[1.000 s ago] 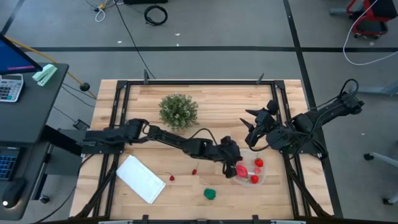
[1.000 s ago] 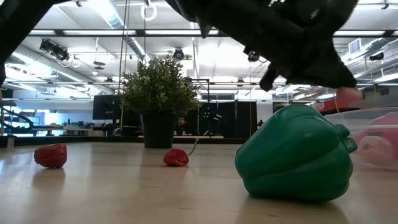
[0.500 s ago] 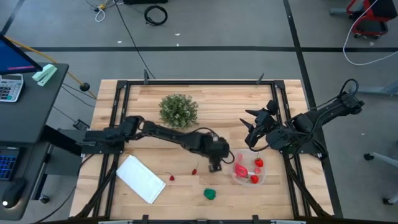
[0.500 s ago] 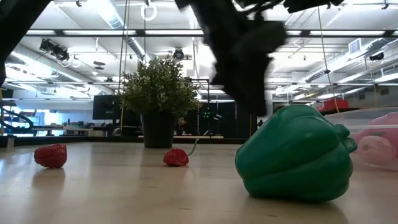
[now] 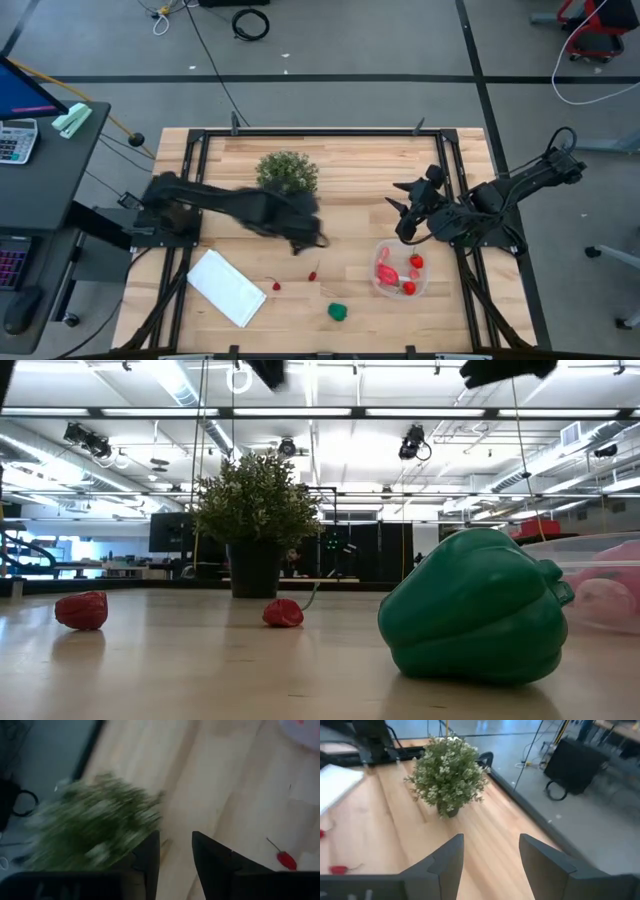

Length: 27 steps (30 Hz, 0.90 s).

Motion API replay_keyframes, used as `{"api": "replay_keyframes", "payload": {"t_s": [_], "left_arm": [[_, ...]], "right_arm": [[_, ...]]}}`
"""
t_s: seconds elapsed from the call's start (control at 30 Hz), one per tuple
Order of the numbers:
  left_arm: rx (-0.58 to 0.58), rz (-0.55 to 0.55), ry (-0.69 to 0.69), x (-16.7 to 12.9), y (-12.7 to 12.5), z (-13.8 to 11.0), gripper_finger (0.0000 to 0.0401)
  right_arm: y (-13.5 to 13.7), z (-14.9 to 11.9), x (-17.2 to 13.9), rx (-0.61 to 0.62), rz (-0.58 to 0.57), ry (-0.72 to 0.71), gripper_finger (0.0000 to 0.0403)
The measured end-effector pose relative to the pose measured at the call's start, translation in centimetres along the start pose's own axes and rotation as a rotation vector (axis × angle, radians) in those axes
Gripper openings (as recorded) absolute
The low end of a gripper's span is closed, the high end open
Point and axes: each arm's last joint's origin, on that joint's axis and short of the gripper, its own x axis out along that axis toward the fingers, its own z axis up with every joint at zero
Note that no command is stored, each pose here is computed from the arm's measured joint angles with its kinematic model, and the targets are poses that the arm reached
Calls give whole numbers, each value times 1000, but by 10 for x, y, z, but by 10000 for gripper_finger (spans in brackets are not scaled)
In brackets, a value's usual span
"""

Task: Pick and placing Produce into tupperware
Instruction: Put the right cherry into the transparent container

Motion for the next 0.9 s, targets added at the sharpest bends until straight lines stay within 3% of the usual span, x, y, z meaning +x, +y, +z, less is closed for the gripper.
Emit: {"api": "replay_keyframes", "payload": {"t_s": [0.17,0.4,0.5,0.67,0.73,0.9], "left_arm": [[-108,-18,-60,-62,41,-24,117],[-177,-91,-138,-109,83,-46,123],[-158,-103,-171,-118,95,-51,121],[-126,-52,-222,-124,112,-53,114],[-106,-23,-237,-124,118,-53,112],[-86,133,-296,-122,129,-49,114]], "right_arm": [[4,-17,8,64,36,67,199],[1,-32,23,-138,-32,85,199],[3,-31,31,-9,1,56,199],[25,-36,52,131,280,15,199],[37,-46,64,185,344,-4,199],[65,-78,98,281,355,43,199]]}}
